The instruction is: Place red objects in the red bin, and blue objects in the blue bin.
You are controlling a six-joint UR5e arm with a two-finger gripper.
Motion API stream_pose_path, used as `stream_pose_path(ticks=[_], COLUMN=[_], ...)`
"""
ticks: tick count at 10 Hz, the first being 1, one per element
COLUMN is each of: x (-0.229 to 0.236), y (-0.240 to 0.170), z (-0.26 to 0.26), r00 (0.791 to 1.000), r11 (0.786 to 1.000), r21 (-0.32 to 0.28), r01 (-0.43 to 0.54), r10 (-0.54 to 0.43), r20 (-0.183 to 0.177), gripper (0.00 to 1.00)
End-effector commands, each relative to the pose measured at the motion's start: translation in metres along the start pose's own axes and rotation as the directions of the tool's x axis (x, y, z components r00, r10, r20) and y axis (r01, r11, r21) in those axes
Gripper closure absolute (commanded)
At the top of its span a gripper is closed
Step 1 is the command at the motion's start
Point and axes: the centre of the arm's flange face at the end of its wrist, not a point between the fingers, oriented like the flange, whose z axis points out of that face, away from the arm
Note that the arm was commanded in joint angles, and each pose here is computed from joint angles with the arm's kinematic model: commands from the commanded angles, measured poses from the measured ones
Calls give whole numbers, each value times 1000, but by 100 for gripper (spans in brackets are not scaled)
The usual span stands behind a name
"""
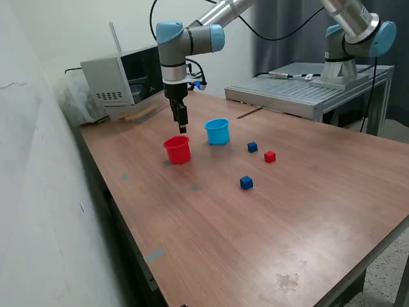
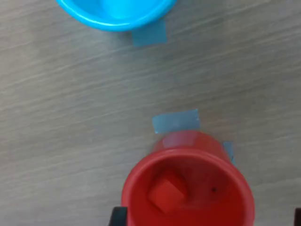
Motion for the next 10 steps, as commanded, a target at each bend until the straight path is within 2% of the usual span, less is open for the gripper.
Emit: stream_pose_path(ticks=[1, 3, 4, 5, 8, 9, 10], x=[19, 6, 15, 14, 45, 68, 86], y=[-18, -43, -59, -83, -183, -227, -254], z=[5, -85, -122, -148, -189, -192, -195], r00=[999, 1000, 999, 999, 991, 982, 973], r11=[999, 998, 995, 993, 986, 979, 970], r21=[30, -55, -89, -106, -104, -94, -93], r01=[32, 23, 41, 45, 129, 183, 224], r10=[-32, -23, -42, -47, -132, -186, -228], r20=[3, -4, -9, -12, -21, -27, -30], gripper=[0, 0, 0, 0, 0, 0, 0])
